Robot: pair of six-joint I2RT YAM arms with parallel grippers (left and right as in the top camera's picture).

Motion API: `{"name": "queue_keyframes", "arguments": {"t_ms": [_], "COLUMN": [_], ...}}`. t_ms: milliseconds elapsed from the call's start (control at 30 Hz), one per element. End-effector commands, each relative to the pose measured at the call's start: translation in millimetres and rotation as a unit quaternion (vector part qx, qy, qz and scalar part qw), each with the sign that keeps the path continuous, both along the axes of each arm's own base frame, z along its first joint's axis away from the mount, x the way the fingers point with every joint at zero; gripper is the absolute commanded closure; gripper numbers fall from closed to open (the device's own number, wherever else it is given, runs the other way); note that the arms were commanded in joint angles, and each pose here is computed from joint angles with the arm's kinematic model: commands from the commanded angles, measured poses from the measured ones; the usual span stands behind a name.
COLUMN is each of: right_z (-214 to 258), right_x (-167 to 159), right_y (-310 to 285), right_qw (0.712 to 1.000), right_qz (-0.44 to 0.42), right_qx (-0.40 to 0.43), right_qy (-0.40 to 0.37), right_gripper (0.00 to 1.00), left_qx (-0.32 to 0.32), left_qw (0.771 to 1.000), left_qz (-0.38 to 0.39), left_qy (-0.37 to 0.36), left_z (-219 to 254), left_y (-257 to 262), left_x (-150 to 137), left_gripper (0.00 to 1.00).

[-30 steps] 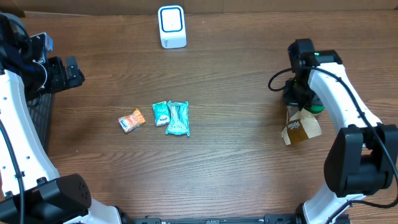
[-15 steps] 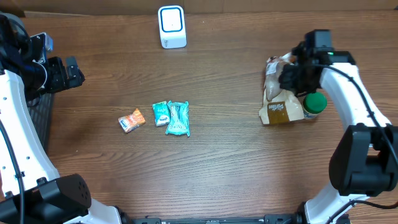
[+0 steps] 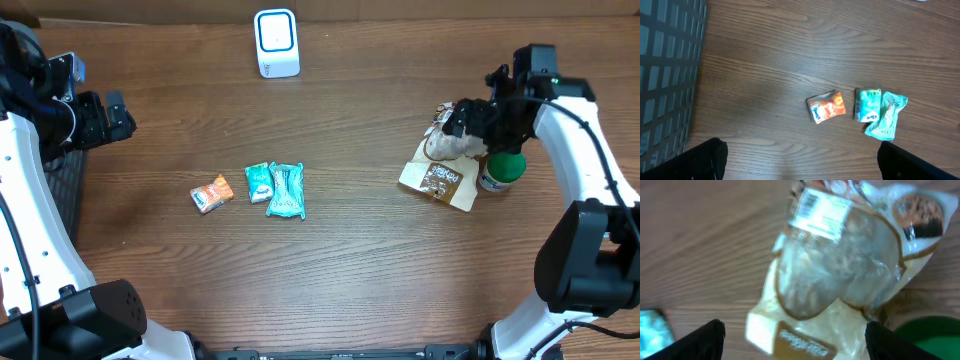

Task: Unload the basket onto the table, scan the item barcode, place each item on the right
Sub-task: 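Carry the bag right and place it beside the jar, then move the right gripper to the wipes packs and grasp one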

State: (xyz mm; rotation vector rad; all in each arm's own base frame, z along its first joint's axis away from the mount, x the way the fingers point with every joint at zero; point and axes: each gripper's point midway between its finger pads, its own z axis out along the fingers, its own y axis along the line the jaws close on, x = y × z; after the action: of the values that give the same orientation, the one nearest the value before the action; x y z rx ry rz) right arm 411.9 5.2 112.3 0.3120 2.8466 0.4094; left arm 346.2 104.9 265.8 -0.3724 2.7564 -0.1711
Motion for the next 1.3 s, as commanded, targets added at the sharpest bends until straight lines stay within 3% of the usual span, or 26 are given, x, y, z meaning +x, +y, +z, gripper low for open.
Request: {"name": "queue_keyframes", "arguments": {"t_ms": [0, 167, 500, 833, 1033, 1267], "right_z": [55, 78, 23, -17, -37, -76], "right_x": [22, 13, -53, -99, -108, -118], "right_y": [20, 73, 216, 323, 362, 384], "right_qw": [0.997, 0.984, 0.966, 0.962, 0.963, 0.959], "right_qz": [0.022, 0.077, 0.197, 0.237, 0.239, 0.261], "right_qx": [0.051, 0.147, 0.168, 0.137, 0.107, 0.102], "right_qy": [-0.059, -0.059, 0.023, -0.017, -0.058, -0.045], "right_gripper": [0.16, 0.36, 0.63, 0.65, 0.65, 0.64], "left_qx": [0.003, 0.003, 0.003, 0.003, 0.003, 0.003], "left_qw": [1.0, 1.0, 1.0, 1.0, 1.0, 1.0], "left_qz": [-0.009, -0.009, -0.009, -0.009, -0.009, -0.009], "left_qy": [-0.002, -0.002, -0.002, -0.002, -0.002, -0.002], "left_z": [0, 0, 0, 0, 0, 0], "left_y": [1, 1, 1, 1, 1, 1], "left_x": [1, 1, 1, 1, 1, 1], "left_gripper": [0.01, 0.01, 0.0, 0.01, 0.0, 0.0]}}
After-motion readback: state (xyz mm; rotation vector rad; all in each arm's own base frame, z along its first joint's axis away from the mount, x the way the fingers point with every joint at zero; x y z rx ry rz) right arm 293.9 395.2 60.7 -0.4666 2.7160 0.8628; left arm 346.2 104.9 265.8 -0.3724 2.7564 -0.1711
